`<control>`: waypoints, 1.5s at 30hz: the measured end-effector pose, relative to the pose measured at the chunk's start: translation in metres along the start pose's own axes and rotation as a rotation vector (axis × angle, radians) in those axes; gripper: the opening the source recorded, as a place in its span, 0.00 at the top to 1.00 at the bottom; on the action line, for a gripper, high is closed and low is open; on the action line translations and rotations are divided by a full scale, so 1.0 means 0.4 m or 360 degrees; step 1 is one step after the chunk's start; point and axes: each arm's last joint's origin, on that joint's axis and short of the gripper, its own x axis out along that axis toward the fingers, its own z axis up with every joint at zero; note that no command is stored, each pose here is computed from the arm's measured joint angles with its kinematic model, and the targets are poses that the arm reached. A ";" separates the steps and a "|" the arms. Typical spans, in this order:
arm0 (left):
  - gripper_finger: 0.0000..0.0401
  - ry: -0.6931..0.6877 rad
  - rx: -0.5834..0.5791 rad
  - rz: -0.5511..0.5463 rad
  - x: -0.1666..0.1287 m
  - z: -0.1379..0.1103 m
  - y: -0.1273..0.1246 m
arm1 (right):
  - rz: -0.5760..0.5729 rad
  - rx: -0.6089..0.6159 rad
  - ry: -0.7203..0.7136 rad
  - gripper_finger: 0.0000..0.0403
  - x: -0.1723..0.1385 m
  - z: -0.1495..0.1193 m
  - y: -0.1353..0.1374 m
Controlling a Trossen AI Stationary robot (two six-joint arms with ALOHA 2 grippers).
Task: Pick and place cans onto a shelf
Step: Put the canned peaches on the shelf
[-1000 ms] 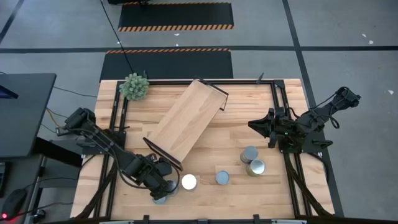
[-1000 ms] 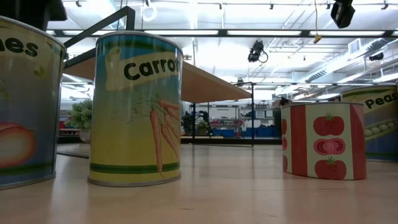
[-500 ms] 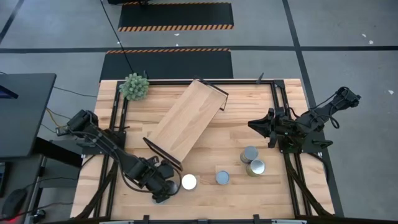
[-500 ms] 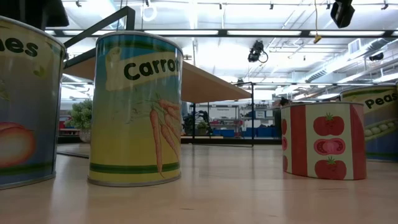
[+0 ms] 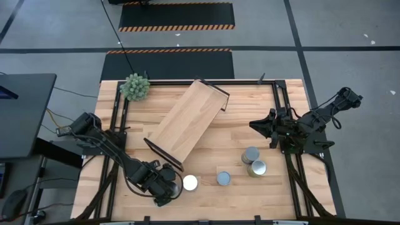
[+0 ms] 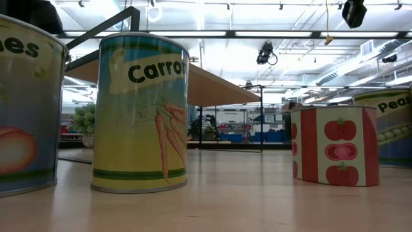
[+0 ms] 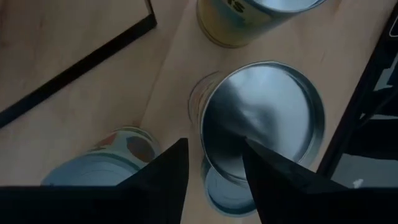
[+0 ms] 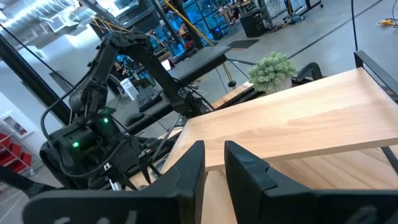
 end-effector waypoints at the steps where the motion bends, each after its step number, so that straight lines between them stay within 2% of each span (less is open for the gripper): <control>1: 0.61 0.0002 0.0000 -0.0001 0.002 0.000 -0.001 | 0.0000 0.0000 0.0000 0.83 0.000 0.000 0.000; 5: 0.64 0.0001 -0.0011 0.0000 0.004 0.001 -0.002 | 0.0001 0.0001 -0.0001 0.83 0.000 0.000 0.000; 9: 0.71 0.0003 -0.0037 0.0003 0.005 0.003 -0.001 | 0.0001 0.0001 -0.0001 0.83 0.000 0.000 0.000; 17: 0.97 -0.0017 -0.0045 0.0024 0.006 0.004 0.001 | 0.0001 -0.0001 -0.0001 0.83 0.000 0.000 0.000; 24: 0.99 -0.0038 -0.0047 0.0039 0.004 0.005 0.003 | 0.0007 -0.0002 0.0003 0.83 0.000 0.000 0.000; 30: 1.00 -0.0036 0.0026 0.0076 -0.013 0.016 0.001 | 0.0008 -0.0003 0.0004 0.83 0.000 0.000 0.000; 40: 1.00 -0.0036 0.0020 0.0048 -0.015 0.022 -0.001 | 0.0013 0.0005 -0.0002 0.83 0.000 0.001 0.001; 45: 1.00 -0.0037 0.0026 0.0095 -0.016 0.020 0.005 | 0.0014 0.0009 -0.0002 0.83 0.000 0.001 0.001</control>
